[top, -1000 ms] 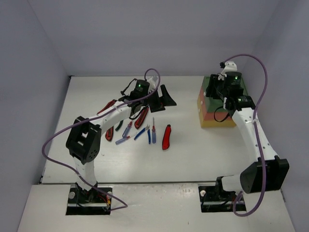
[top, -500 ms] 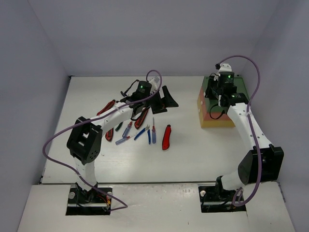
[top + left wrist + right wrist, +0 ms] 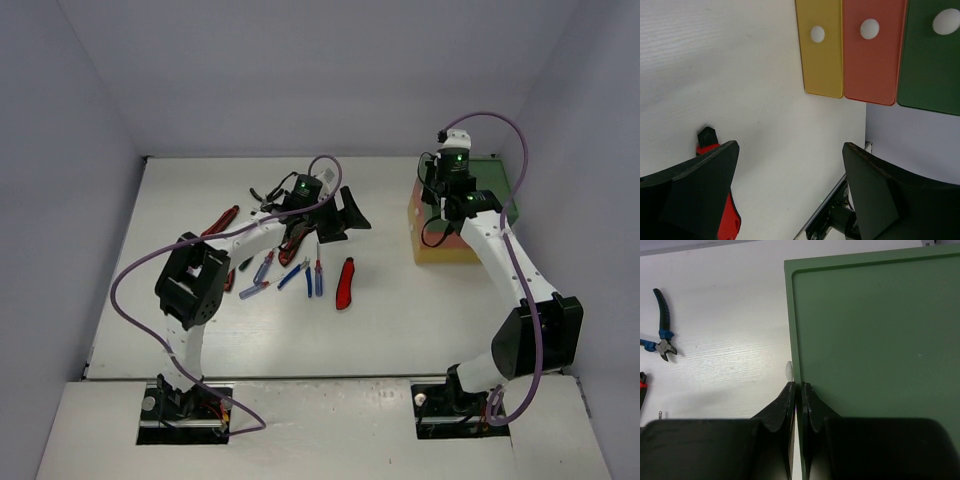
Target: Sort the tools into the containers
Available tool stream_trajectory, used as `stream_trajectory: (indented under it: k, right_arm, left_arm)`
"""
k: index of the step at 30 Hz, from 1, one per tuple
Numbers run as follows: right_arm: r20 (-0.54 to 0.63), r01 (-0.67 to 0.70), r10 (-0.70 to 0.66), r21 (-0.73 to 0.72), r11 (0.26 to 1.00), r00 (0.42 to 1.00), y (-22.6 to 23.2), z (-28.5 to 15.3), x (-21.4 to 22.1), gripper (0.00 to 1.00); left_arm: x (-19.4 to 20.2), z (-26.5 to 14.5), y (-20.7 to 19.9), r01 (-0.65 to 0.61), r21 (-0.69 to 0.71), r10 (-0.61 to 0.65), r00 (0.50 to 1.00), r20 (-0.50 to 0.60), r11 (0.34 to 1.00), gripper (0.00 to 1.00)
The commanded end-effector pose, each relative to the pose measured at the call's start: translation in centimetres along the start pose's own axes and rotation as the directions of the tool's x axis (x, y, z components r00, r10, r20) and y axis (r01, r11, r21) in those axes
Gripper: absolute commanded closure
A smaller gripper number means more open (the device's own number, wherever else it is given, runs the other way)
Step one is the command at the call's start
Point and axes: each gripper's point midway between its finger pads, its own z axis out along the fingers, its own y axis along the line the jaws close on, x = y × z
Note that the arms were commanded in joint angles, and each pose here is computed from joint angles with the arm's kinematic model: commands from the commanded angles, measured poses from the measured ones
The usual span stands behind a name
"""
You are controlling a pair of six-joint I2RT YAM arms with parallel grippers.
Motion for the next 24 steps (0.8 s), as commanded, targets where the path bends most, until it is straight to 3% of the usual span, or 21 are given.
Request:
stream_trajectory:
  k: [1,5,13,24]
  right_arm:
    - [-0.008,-0.049,0.049,-0.028,0.998,0.999,1.1,-0.5,-0.5,1.0]
    - [-0.001,-0.09,0.09,-0.091,0.992,0.996,2.5,-1.2,-1.2,1.0]
    - [-0.024,-0.144,0.142,-0.168,0.975,0.99,4.3,-1.7,-1.2,1.0]
    - [-0.051,-0.125,0.117,-0.219,0.968,0.992,4.9,-2.5,0.1,1.0]
  left_arm:
    - [-2.2,0.1,-5.5,-0.046,0.129,0.038,0.997,0.065,0.991,0.18]
    - [-2.6,1.5,-6.3,-0.034,0.16,0.024,0.998,0.065,0.987,0.21]
    - [-2.4,4.8,-8.0,-0.039,0.252,0.026,0.998,0.055,0.967,0.42]
    - [-1.7,8.2,-7.3,-0.013,0.335,0.021,1.0,-0.019,0.942,0.44]
